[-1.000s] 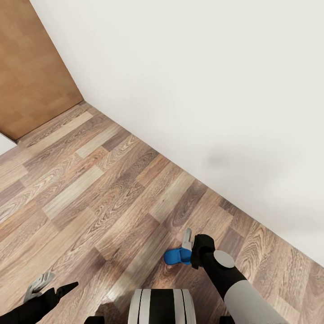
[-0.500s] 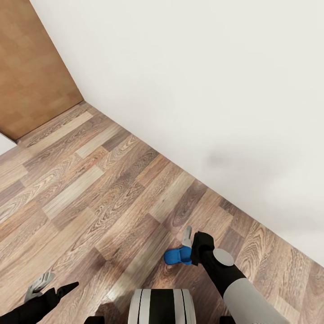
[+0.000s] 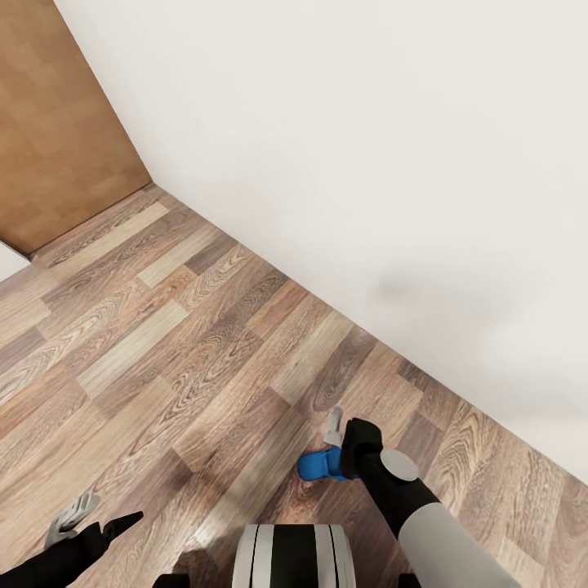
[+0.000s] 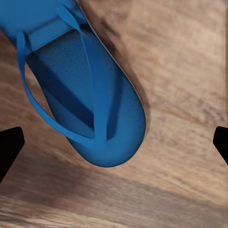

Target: In the bedroom, move the book from the bed onto either nightstand, and place the two sandals side by side next to the bed.

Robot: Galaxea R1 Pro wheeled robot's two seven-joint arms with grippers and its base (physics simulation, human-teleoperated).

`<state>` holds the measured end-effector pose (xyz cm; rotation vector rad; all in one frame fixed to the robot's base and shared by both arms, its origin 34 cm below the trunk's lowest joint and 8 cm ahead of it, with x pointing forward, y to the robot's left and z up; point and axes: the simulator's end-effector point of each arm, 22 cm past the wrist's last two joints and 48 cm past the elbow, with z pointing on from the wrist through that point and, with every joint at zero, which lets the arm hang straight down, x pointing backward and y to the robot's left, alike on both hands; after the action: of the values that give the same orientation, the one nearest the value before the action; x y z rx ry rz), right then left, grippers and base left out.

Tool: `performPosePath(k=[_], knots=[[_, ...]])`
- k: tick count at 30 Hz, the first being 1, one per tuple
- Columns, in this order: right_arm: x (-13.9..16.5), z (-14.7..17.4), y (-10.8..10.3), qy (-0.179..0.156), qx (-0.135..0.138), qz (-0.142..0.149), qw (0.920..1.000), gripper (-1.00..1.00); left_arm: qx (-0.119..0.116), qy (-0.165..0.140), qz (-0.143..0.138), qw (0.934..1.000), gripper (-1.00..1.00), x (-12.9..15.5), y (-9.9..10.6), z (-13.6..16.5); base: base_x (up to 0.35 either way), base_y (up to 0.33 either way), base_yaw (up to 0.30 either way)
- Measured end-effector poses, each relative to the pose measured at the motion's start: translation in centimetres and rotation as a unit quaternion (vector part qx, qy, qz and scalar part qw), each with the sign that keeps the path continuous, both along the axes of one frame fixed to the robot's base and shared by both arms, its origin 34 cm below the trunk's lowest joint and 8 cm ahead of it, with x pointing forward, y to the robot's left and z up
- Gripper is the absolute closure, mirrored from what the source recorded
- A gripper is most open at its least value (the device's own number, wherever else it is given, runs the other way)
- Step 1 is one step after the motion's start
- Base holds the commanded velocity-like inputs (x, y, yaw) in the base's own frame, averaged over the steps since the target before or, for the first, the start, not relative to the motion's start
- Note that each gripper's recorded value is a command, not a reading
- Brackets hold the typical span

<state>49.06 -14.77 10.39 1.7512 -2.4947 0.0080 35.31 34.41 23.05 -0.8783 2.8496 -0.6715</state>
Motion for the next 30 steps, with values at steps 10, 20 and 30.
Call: performPosePath(k=[10, 20, 30], knots=[[0.1, 0.1, 0.7, -0.001, 0.004, 0.002, 1.0000, -1.00, 0.000, 0.000, 0.000, 1.0000, -1.00, 0.0, 0.0, 0.0, 0.000, 0.000, 0.000], [0.1, 0.1, 0.8, -0.001, 0.004, 0.003, 1.0000, -1.00, 0.000, 0.000, 0.000, 1.0000, -1.00, 0.0, 0.0, 0.0, 0.000, 0.000, 0.000], [-1.1, -1.0, 1.1, 0.014, 0.003, 0.002, 0.9999, -1.00, 0.000, 0.014, 0.000, 0.9999, -1.00, -0.7, 0.0, -0.8, 0.000, 0.000, 0.000]])
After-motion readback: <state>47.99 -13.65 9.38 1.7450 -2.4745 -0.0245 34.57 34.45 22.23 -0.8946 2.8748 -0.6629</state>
